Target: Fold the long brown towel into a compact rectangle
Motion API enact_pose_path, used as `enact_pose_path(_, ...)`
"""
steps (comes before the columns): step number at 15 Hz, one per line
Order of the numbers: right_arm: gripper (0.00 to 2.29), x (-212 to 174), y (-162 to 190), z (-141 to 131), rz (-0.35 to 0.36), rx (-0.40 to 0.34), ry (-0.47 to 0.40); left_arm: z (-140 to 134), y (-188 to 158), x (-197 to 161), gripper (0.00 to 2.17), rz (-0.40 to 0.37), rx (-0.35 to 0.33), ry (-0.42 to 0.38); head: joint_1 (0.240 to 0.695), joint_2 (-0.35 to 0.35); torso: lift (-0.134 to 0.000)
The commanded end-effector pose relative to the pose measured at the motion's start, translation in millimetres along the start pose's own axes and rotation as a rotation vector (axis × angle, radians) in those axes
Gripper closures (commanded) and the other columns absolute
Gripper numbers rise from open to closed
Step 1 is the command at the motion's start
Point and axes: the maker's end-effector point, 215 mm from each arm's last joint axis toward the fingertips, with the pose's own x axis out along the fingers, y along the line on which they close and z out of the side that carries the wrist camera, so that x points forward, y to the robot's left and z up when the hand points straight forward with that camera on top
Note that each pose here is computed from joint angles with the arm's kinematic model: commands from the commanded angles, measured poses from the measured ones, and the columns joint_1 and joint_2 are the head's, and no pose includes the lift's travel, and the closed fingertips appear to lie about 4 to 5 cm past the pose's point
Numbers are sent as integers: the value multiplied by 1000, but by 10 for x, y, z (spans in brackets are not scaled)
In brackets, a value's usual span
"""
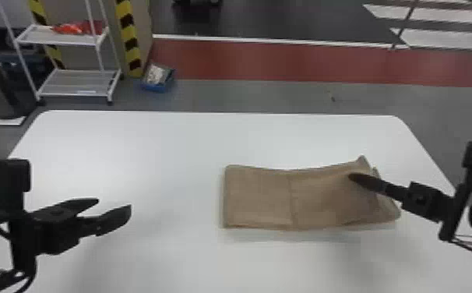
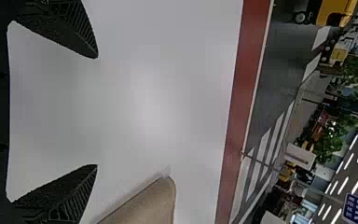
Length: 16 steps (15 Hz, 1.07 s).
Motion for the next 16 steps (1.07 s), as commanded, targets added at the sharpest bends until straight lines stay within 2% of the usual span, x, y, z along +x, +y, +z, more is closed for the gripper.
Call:
enact_pose_path(1,1659,37,-155,-68,-21,0,18,-2,-14,11,39,-2,1,1,695,-96,-120)
enact_pose_path(5,1659,-34,-149,127,-19,1,-7,-9,6,5,39,3,2,3,695,-113,-120)
enact_pose_path(6,1656,-183,-99,280,-1,43,-42,-8,24,-3,39,7,2,3,695,-116,-120)
enact_pose_path(7,1659,-307,-152,312,-6,69,-58,-12,43,-9,39,11,0,3,695,-120,-120)
enact_pose_path(9,1659,-246,-382,189,-45,35,-44,-53,34,20,39,7,-5,11,695,-133,-120)
enact_pose_path(11,1656,-106,-452,80,-55,30,-15,-53,7,44,39,1,-5,12,695,-149,-120)
enact_pose_path(15,1656,163,-147,59,1,-6,34,-60,42,20,39,9,-7,12,695,-144,-120)
enact_pose_path(16,1659,117,111,223,39,-16,25,-53,37,18,39,8,-6,11,695,-136,-120)
